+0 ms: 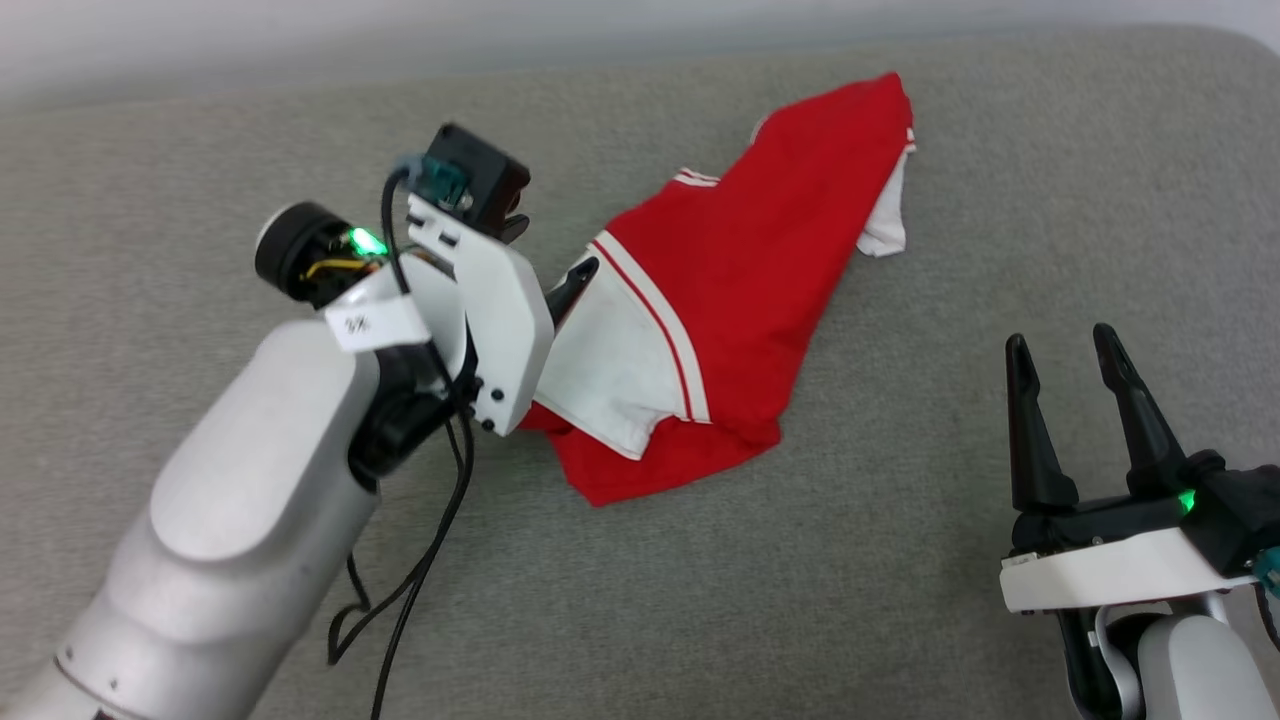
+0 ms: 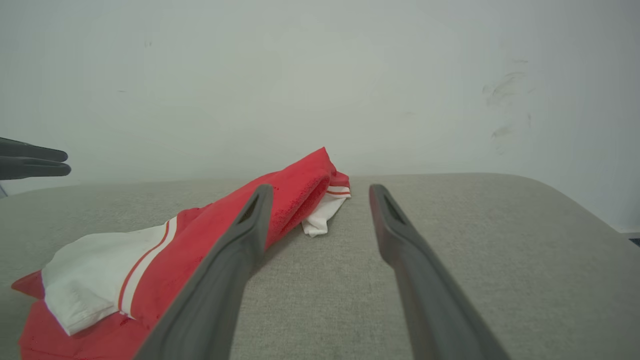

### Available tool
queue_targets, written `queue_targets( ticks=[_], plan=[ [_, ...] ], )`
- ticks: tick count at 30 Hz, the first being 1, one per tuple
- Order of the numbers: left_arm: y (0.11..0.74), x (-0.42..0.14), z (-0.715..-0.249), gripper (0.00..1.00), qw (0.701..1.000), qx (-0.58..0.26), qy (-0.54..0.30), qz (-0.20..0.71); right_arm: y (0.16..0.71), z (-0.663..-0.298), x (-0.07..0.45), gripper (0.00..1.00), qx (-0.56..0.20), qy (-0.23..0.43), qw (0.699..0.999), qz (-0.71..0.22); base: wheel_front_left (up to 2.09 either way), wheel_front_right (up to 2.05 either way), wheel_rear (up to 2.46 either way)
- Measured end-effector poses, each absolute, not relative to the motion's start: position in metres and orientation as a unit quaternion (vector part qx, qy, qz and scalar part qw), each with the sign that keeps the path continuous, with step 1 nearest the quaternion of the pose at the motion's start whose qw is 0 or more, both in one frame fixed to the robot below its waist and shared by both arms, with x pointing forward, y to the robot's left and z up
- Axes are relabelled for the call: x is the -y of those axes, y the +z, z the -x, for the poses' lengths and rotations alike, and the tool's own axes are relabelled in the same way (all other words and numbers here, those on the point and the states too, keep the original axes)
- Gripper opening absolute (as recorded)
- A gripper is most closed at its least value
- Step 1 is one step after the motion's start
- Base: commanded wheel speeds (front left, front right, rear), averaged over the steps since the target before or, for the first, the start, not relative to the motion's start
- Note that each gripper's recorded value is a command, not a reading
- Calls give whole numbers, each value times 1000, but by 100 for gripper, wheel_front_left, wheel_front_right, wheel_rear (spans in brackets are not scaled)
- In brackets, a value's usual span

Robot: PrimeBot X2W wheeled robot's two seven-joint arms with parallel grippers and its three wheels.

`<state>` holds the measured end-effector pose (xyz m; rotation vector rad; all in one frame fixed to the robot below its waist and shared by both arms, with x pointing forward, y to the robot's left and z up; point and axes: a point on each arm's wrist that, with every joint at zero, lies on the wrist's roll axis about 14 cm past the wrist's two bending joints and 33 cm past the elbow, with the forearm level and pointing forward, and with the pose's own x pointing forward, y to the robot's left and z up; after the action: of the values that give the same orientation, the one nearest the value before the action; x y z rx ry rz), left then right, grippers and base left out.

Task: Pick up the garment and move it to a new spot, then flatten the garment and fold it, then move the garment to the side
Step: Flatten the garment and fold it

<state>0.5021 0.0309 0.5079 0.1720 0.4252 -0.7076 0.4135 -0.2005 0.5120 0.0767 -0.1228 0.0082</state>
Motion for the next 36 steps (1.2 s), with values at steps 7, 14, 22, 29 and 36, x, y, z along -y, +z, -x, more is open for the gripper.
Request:
queue_targets(
  ticks=[7,14,22,29,36],
  plan=[
    [462,-15,-522,100,865,-323,-371,-102,493,-416,217,100,36,-20,998,-39,0,0,0],
    [424,-15,-539,100,840,-377,-372,-122,482,-418,227,100,21,-36,998,-41,0,0,0],
    [386,-23,-547,100,818,-417,-363,-159,470,-418,233,100,4,-46,998,-43,0,0,0],
    [372,-22,-541,0,801,-441,-373,-154,464,-421,235,100,-3,-48,998,-44,0,0,0],
    [386,-41,-547,0,833,-409,-351,-125,472,-423,227,100,8,-35,999,-40,0,0,0]
  ],
)
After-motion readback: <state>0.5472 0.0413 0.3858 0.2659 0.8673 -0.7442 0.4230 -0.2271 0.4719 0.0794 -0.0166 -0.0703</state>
